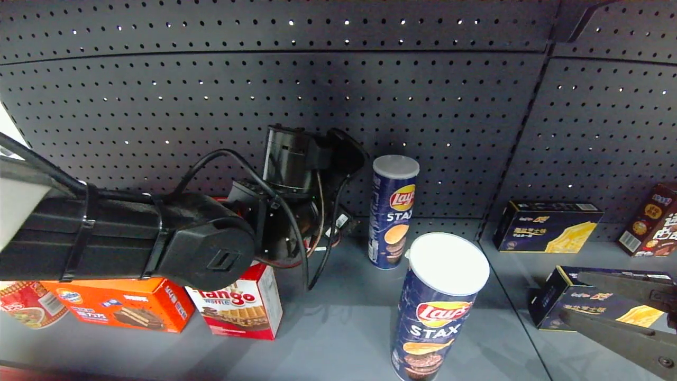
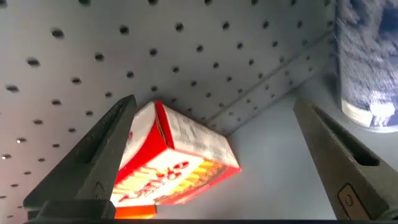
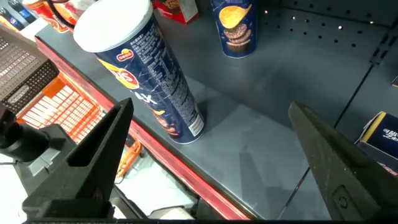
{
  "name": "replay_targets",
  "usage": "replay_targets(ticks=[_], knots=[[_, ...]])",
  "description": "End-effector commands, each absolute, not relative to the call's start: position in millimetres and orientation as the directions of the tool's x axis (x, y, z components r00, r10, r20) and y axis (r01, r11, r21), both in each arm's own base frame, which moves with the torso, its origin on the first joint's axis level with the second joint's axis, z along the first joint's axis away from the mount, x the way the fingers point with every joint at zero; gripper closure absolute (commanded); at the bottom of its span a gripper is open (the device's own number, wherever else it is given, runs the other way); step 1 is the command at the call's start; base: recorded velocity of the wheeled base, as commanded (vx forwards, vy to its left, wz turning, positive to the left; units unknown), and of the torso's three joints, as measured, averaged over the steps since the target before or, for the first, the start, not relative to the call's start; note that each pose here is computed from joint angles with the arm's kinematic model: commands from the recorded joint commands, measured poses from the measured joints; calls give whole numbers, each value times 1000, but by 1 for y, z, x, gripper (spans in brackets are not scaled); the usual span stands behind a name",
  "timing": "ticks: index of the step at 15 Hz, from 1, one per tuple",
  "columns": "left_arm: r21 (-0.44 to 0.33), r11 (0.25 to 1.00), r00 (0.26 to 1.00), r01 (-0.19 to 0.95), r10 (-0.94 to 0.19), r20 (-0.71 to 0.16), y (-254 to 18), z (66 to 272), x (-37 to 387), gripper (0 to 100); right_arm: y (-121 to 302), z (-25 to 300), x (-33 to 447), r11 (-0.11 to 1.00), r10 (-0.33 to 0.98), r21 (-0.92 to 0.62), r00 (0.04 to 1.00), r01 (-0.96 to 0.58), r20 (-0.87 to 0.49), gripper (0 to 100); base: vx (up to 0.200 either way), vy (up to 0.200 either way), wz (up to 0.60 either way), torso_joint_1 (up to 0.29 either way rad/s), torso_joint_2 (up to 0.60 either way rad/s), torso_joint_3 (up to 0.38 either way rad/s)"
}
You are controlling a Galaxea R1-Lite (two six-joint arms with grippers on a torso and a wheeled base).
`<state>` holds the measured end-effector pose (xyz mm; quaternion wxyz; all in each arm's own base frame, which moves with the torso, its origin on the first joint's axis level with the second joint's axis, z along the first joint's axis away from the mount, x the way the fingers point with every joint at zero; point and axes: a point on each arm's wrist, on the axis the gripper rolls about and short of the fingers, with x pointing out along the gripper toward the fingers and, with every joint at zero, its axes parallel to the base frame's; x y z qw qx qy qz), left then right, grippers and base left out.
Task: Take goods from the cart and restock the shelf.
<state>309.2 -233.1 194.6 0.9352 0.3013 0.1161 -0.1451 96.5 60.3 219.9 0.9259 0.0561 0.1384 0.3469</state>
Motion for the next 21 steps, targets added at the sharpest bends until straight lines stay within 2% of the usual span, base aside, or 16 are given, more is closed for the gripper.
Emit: replay_targets(ticks=[1,4,15,17,21], knots=[[529,769,925,358,-215,-312,-244,188,313,0,60,220,97,753,658,200,720,-627,-218,0,0,0,0,0,0,0],[529,762,920,374,-233,-315,-256,183,315,0,61,219,98,754,657,201,721,-625,-223,0,0,0,0,0,0,0],[508,773,916,379,-237,-323,-267,173,325,0,61,219,98,752,659,201,719,-628,-223,0,0,0,0,0,0,0],[507,776,918,375,-237,-317,-264,177,323,0,62,219,98,751,661,200,716,-630,-226,0,0,0,0,0,0,0],[483,803,934,350,-258,-248,-248,214,308,0,64,218,99,746,665,170,709,-643,-235,0,0,0,0,0,0,0]])
